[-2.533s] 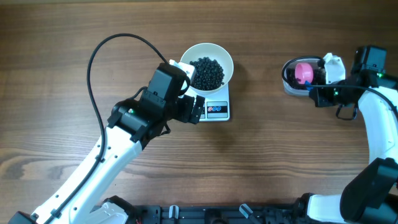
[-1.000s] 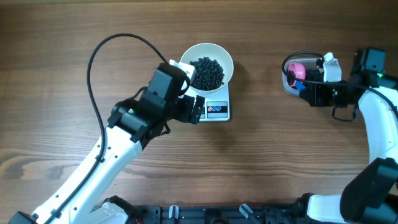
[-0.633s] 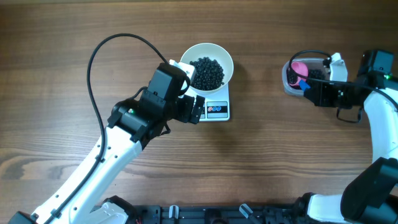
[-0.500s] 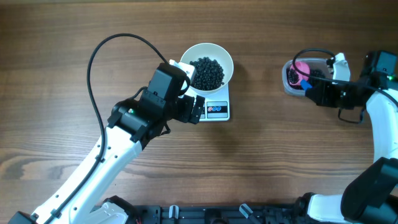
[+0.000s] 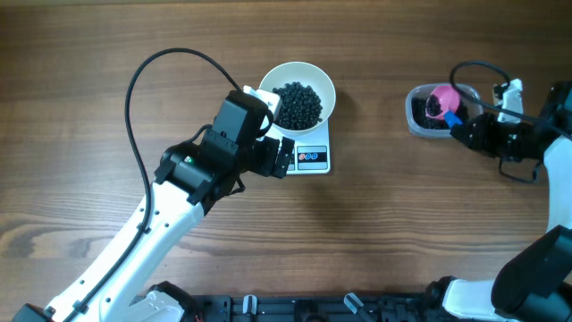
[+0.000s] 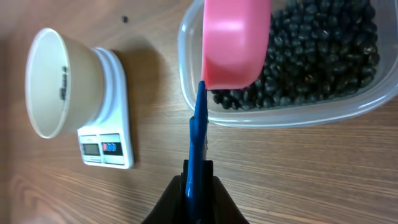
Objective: Scoop item into bowl and weigh 150g on scale
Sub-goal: 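Dip the pink scoop into the container to pick up a few beans, then carry the scoop left and hold it over the white bowl, then tilt the scoop slowly over the bowl to trickle in beans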
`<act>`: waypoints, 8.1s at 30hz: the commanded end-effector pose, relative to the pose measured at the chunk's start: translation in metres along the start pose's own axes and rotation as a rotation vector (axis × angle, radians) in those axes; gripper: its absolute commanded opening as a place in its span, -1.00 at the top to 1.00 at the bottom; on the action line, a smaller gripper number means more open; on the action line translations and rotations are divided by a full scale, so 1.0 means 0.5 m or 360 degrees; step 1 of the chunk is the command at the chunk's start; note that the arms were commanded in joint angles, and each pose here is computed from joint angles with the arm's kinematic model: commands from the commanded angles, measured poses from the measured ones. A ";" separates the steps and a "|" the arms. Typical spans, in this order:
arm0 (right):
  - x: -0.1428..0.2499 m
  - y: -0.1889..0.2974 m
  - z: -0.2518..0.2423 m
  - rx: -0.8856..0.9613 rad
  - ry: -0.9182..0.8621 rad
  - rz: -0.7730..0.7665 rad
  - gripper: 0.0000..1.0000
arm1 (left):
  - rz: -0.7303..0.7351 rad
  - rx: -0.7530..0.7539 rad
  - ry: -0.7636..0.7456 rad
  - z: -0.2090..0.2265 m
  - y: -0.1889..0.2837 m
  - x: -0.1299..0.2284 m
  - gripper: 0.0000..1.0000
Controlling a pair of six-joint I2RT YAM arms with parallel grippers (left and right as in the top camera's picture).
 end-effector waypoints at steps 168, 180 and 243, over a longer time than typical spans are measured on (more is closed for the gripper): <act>0.118 -0.239 0.382 -0.0234 0.1651 -0.0009 0.91 | -0.0014 0.0011 -0.0015 0.000 0.001 -0.008 -1.00; 0.120 -0.238 0.383 -0.0256 0.1499 0.0013 0.91 | -0.0014 0.0011 -0.0015 0.000 0.001 -0.008 -1.00; 0.116 -0.239 0.391 -0.0252 0.1264 -0.0011 0.91 | -0.0014 0.0011 -0.0014 0.000 0.001 -0.008 -1.00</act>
Point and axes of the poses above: each gripper's point midway between its finger pads, its own y axis back along the fingers, its own z axis along the line the jaws close on, x = y × z, the point moved 10 cm from there along y, back along the fingers, and after that the axes turned 12 degrees about -y, right-handed, at the moved point
